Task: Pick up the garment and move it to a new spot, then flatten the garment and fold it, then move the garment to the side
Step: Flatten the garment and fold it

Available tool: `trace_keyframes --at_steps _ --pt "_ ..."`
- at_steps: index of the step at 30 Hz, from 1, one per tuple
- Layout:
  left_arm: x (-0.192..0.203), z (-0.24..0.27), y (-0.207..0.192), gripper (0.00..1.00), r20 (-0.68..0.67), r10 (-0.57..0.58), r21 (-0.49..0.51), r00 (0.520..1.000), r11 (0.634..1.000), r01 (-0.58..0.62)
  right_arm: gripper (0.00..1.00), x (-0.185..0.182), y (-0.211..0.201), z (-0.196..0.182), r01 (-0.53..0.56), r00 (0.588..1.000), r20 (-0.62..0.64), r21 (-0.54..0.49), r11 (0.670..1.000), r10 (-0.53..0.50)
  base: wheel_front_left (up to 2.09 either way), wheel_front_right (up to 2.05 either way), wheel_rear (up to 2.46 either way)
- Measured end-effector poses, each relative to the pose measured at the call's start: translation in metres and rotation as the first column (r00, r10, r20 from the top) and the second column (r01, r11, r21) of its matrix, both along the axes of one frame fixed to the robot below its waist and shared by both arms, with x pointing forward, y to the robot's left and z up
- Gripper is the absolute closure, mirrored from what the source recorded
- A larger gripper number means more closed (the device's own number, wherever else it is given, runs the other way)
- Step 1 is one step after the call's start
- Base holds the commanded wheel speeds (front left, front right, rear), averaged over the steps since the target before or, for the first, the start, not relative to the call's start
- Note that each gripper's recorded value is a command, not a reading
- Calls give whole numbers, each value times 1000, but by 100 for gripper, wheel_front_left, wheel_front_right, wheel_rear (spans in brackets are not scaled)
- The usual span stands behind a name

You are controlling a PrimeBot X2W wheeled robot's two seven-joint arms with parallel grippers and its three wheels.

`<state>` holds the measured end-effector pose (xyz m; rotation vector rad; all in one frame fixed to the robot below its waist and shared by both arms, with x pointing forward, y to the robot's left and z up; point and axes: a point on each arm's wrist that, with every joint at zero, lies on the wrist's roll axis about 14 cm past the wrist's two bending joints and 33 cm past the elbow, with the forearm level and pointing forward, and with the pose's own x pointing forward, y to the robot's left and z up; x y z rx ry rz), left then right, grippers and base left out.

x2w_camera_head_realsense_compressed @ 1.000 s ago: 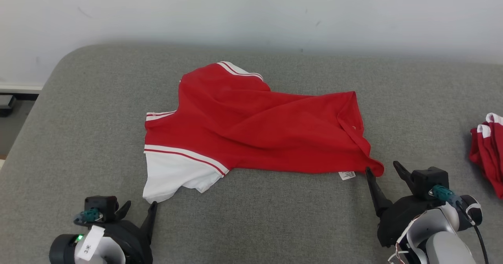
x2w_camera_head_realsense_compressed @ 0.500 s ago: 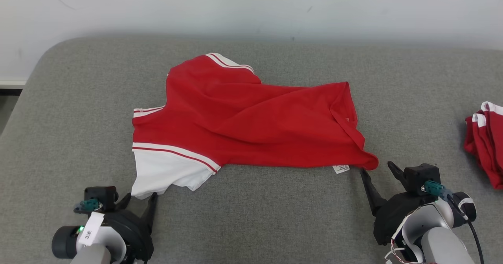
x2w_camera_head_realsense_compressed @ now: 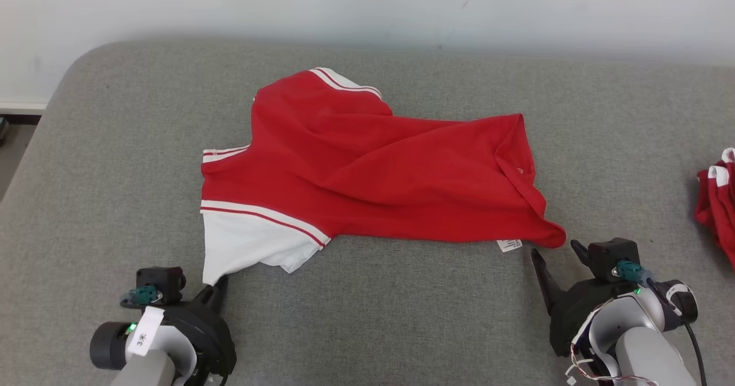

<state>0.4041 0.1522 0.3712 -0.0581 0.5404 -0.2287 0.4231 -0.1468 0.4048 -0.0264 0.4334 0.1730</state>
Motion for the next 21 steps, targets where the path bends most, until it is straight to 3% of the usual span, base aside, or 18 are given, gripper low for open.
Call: trace_keyframes --at_steps 8,9,11,13,19,21 --pt "2 1 1 100 5 1 -2 1000 1000 -1 0 10 -4 -6 -2 1000 -19 -37 999 1 0 0 0" --pt "2 0 2 100 6 2 -2 1000 1000 -2 4 11 -3 -6 -5 1000 -21 -40 999 4 0 0 0" --pt "3 1 3 100 8 9 -8 1000 1000 -9 51 12 -2 -9 -10 1000 -27 -45 999 9 0 0 0" --pt "4 1 4 100 9 10 -8 1000 1000 -10 58 12 -1 -12 -15 999 -36 -48 999 13 0 0 0" --pt "7 1 6 100 9 15 -7 1000 1000 -15 52 16 5 -18 -35 998 -51 -52 998 32 0 0 0" --pt "7 0 7 100 10 17 -8 1000 1000 -17 35 18 6 -19 -39 998 -49 -54 998 36 0 0 0"
